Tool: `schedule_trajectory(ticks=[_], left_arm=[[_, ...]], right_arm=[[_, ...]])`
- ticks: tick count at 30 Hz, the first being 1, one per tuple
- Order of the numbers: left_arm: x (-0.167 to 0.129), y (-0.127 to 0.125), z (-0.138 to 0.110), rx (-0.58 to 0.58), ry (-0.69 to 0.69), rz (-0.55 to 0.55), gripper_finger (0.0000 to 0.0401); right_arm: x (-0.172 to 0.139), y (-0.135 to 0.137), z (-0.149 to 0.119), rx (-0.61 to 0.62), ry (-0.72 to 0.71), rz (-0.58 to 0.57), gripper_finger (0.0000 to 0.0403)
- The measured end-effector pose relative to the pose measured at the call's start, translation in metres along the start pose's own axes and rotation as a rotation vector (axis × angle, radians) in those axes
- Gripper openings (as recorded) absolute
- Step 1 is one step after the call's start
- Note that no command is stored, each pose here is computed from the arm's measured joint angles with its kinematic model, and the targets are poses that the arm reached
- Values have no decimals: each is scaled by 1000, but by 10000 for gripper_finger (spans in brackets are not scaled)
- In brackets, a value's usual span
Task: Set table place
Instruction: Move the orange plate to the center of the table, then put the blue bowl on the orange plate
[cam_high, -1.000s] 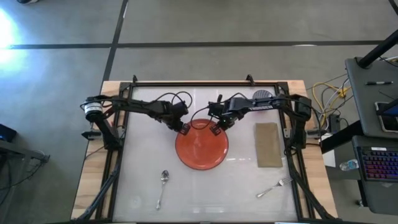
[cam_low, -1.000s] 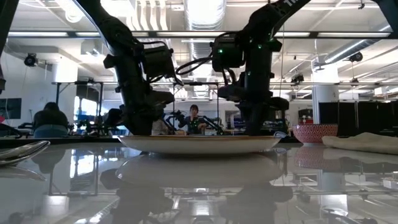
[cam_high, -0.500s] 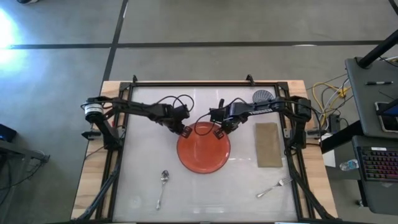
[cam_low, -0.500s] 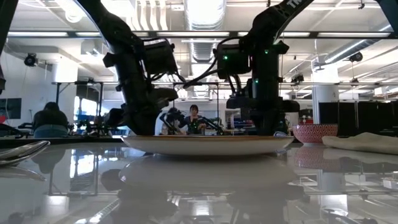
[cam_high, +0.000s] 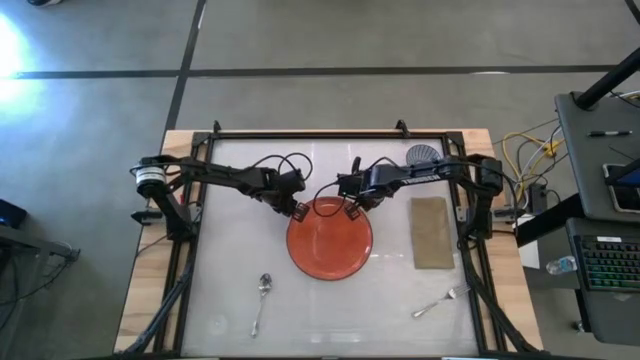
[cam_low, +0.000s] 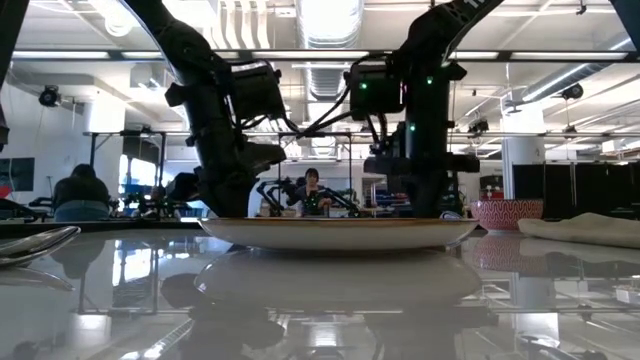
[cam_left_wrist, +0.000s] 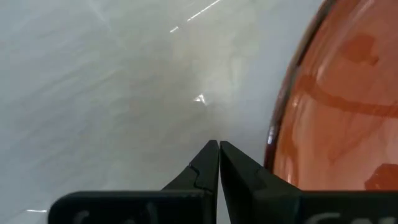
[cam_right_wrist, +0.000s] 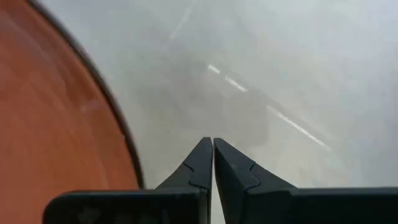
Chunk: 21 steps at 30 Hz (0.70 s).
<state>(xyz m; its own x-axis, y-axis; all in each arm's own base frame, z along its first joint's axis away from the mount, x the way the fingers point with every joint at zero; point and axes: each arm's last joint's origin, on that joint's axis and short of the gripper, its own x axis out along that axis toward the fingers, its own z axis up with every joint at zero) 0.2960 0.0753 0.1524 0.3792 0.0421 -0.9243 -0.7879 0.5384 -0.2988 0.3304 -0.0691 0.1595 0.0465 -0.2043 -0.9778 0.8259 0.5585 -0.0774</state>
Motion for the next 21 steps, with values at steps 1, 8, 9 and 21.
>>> schedule_trajectory(ticks=[1,8,9,21], left_arm=[[0,0,0,9,-4,6,0],[-14,-4,5,23,-51,-28,0],[-17,-4,6,26,-60,-35,0],[-51,-11,14,48,-159,-120,0]], right_arm=[[-3,-1,1,3,-16,-3,9],[-37,-17,9,28,-111,59,9],[-44,-21,10,15,-127,72,9],[-90,-99,13,13,-104,3,35]])
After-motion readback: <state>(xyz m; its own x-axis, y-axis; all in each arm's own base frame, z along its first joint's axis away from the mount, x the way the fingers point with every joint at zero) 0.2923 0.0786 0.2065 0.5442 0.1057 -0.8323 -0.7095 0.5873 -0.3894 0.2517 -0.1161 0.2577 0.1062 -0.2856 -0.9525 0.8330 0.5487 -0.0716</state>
